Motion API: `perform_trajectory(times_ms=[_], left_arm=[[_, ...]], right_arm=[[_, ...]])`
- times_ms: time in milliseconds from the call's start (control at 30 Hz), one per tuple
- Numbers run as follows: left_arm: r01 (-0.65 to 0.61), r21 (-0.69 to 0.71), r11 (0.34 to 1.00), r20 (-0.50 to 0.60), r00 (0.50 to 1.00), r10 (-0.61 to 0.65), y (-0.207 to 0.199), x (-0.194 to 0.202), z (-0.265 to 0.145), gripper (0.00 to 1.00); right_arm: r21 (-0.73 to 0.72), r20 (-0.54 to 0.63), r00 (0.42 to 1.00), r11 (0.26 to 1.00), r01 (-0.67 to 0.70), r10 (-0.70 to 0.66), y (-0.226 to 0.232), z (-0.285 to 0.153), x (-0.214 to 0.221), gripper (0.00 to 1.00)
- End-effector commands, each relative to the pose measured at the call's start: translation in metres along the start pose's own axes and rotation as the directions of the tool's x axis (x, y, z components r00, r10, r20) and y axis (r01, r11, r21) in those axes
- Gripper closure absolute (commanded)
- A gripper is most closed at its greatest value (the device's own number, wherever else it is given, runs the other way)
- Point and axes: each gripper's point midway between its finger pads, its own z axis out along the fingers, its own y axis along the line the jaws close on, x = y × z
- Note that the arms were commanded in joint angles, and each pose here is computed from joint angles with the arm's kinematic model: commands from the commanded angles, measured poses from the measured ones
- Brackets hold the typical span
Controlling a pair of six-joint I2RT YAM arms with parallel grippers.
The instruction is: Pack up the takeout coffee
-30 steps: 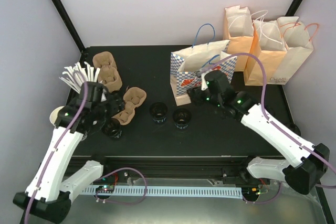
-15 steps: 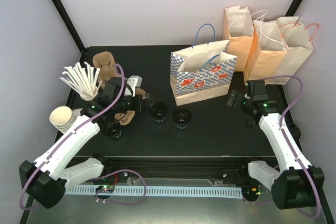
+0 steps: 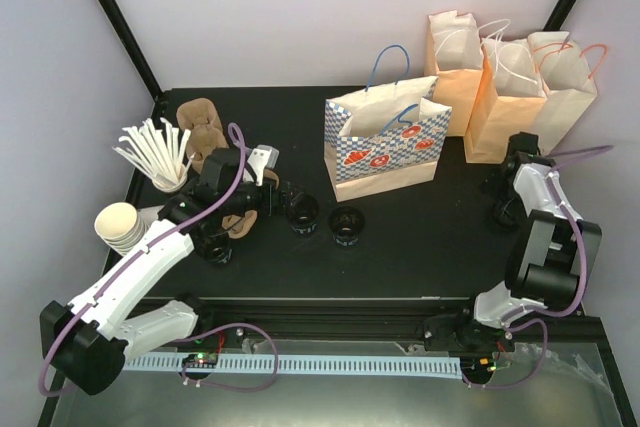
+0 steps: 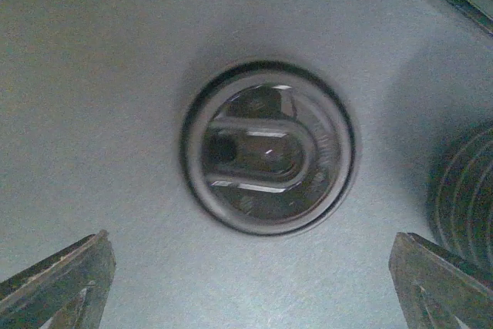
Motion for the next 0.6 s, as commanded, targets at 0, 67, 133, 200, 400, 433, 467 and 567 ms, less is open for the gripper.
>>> perform_trajectory(times_ms=[0,67,133,200,400,433,467,567], left_arm=[[-0.076,0.060,0.995,0.049,0.996,0.073,-0.019,-0.015,-0.009,0.01],[-0.077,0.060,0.995,0.044,0.996,0.075,-0.019,-0.016,-0.010,0.01],[-0.071,0.045,0.996,0.044,0.997,0.069,-0.016,-0.016,-0.010,0.01],[-0.072,0.038,0.997,0.045,0.997,0.070,-0.015,-0.015,-0.009,0.01],[-0.080,0.013,0.997,0.033,0.996,0.079,-0.013,-0.018,-0.011,0.01],[-0.081,0.010,0.997,0.035,0.996,0.081,-0.013,-0.019,-0.011,0.01],[-0.083,0.007,0.997,0.038,0.996,0.082,-0.013,-0.021,-0.012,0.01],[-0.084,0.000,0.996,0.048,0.995,0.084,-0.013,-0.024,-0.014,0.01]], right_arm=[[0.044,0.026,0.995,0.994,-0.095,0.094,-0.017,0.009,-0.019,0.00],[0.062,0.015,0.993,0.991,-0.114,0.114,-0.024,0.018,-0.023,0.00],[0.066,-0.009,0.991,0.989,-0.133,0.134,-0.026,0.029,-0.023,0.00],[0.080,-0.037,0.988,0.986,-0.146,0.150,-0.026,0.040,-0.020,0.00],[0.051,-0.074,0.986,0.988,-0.149,0.152,-0.017,0.055,-0.016,0.02],[0.045,-0.077,0.985,0.988,-0.150,0.153,-0.017,0.056,-0.016,0.02],[0.040,-0.081,0.985,0.988,-0.148,0.151,-0.015,0.056,-0.016,0.03],[0.032,-0.088,0.984,0.988,-0.151,0.153,-0.013,0.057,-0.017,0.06]])
